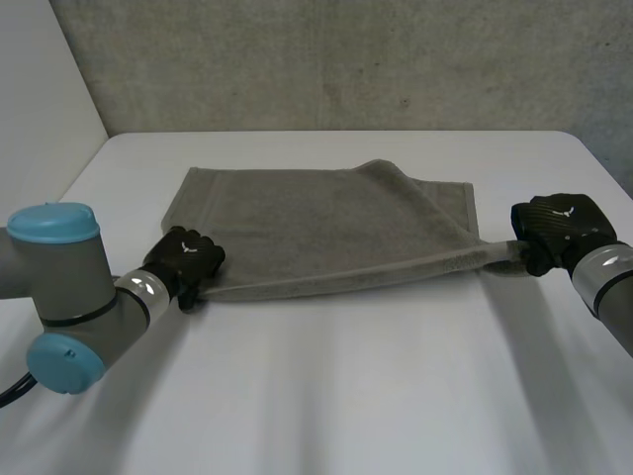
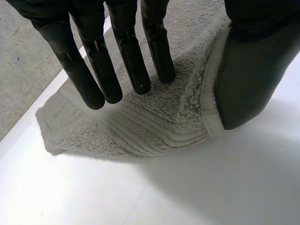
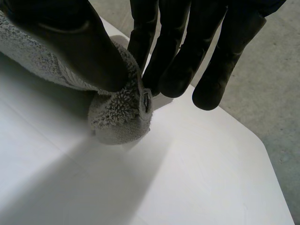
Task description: Fold the towel.
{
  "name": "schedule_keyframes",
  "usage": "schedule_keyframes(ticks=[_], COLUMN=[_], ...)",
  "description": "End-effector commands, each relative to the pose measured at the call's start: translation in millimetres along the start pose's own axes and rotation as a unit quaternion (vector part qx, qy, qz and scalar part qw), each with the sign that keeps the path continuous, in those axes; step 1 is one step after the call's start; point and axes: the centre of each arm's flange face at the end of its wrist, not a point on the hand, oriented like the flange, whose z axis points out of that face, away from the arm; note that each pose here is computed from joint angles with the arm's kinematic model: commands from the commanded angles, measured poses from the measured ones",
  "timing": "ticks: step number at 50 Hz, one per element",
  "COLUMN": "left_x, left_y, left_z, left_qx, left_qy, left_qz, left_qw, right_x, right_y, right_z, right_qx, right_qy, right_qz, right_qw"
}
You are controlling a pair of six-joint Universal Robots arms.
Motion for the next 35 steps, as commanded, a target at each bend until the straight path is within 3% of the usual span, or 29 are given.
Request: schedule_keyframes(ticks=[1, 8, 10, 23, 28, 35], left_x=[-0.9, -7.7, -21.3, -66.7, -74.5, -56.3], left_y=[3.0, 2.5, -0.9, -32.8, -29.0, -7.4], left_z=[6.5, 15.9, 19.8, 3.5, 1.9, 12.9], left_qx=[0.010, 0.031, 0.043, 0.095, 0.094, 0.063], left_qy=[-0.014, -0.041, -0.083, -0.164, -0.168, -0.139], left_qz=[0.002, 0.011, 0.014, 0.001, -0.015, -0.020], left_qw=[1.000, 0.999, 0.996, 0.982, 0.981, 0.988], right_x=[4.0, 18.7, 21.7, 23.4, 23.0, 18.1], right_y=[-0.7, -3.7, -6.2, -12.9, -12.5, -11.4], right_z=[0.8, 1.1, 0.4, -3.4, -3.2, -3.7], right_qx=[0.001, 0.008, 0.012, 0.023, 0.023, 0.020], right_qy=[0.006, 0.026, 0.030, 0.034, 0.033, 0.024], right_qz=[0.012, 0.041, 0.047, 0.047, 0.047, 0.047], right_qw=[1.000, 0.999, 0.998, 0.998, 0.998, 0.998])
